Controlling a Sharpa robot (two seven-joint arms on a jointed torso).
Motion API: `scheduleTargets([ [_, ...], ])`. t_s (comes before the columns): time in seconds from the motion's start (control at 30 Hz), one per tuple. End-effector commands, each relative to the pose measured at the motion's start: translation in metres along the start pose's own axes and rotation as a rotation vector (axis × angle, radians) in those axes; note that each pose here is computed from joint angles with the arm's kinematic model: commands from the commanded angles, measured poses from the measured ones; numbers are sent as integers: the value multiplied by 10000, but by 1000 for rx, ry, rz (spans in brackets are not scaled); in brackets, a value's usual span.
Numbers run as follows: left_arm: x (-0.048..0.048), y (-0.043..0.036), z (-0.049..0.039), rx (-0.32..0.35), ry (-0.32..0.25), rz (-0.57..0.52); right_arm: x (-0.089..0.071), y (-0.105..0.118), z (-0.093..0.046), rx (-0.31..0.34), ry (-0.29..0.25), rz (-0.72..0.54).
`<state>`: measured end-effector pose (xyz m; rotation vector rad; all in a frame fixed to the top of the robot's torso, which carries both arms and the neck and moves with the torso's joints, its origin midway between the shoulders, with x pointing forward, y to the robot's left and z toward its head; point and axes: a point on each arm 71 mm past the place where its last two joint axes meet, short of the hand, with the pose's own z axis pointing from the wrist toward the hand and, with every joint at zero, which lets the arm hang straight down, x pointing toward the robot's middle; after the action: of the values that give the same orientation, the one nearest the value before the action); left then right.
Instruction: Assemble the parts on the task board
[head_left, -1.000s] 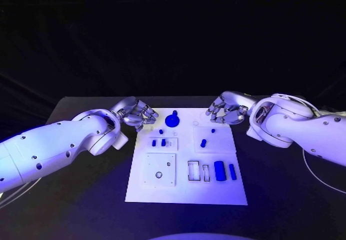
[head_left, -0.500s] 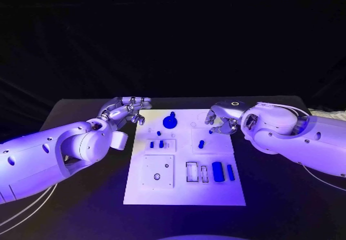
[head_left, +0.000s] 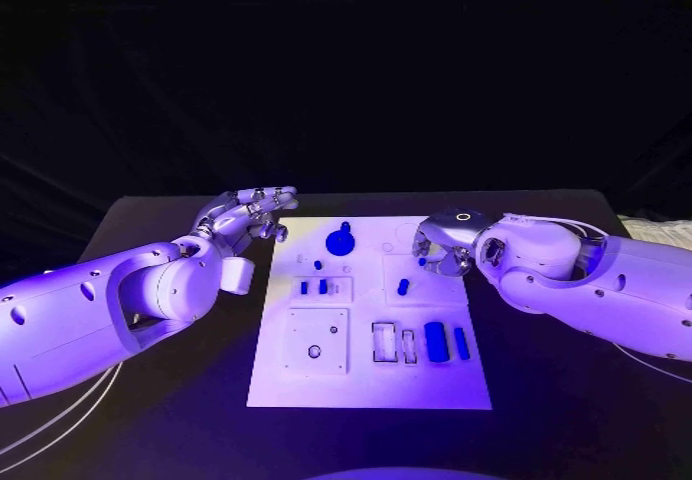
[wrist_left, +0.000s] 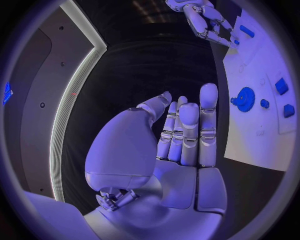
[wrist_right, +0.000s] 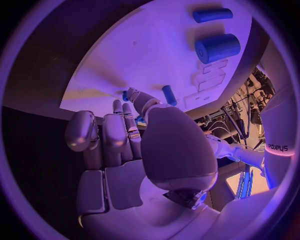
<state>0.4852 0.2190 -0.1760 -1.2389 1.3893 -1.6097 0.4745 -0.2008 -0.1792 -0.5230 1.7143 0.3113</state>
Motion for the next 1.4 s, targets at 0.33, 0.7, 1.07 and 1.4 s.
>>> scheduleTargets([
  [0.33,12,-9,-2,10,15,-27,73,10,34,-6,41,-13],
  [0.7,9,-4,-3,3,13,-26,119,28,66,-15,60,17],
  [1.07,8,-2,-4,-1,14,-23,66,38,60,-3,-27,46],
  [1.4,-2,1,-1,-5,13,-22,-35,26,-27,10,-101,75],
])
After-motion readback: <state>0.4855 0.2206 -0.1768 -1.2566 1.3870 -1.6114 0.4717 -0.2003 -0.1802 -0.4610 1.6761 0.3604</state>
